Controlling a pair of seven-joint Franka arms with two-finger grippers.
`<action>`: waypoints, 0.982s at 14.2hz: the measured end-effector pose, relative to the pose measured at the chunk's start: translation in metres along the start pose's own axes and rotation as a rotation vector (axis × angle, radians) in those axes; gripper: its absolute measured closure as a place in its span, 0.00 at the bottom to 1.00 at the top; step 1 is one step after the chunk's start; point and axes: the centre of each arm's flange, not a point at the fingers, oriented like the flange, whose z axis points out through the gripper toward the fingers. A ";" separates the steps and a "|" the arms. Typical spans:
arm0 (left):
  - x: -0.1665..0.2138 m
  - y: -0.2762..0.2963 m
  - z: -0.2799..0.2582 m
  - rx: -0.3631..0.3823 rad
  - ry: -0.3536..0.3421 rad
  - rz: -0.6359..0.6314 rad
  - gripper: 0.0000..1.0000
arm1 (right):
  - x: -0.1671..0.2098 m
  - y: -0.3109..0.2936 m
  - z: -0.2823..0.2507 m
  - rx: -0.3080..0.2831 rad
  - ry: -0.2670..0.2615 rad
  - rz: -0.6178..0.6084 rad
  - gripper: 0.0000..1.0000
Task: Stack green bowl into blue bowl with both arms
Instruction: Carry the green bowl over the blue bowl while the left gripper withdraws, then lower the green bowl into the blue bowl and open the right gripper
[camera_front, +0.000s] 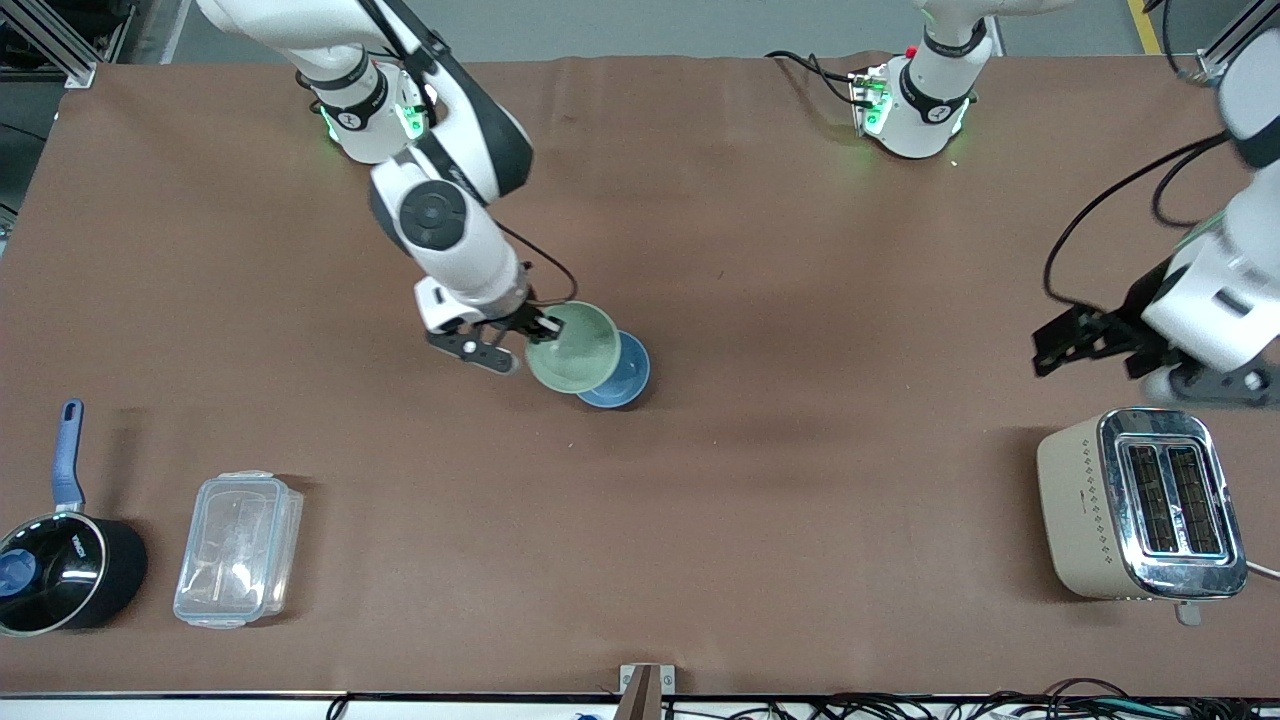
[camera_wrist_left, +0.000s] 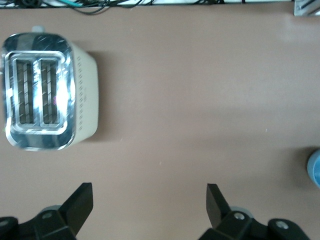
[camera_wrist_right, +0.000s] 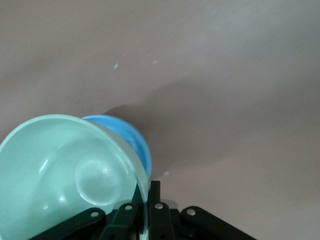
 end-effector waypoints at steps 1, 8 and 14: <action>-0.010 -0.003 -0.012 0.005 -0.008 0.003 0.00 | -0.007 -0.009 0.010 0.008 -0.004 0.010 0.94; -0.064 -0.020 -0.034 0.037 -0.031 -0.014 0.00 | -0.029 -0.017 0.044 -0.014 -0.011 0.001 0.94; -0.076 -0.024 -0.042 0.039 -0.033 -0.016 0.00 | -0.023 -0.013 0.057 -0.011 -0.005 0.009 0.95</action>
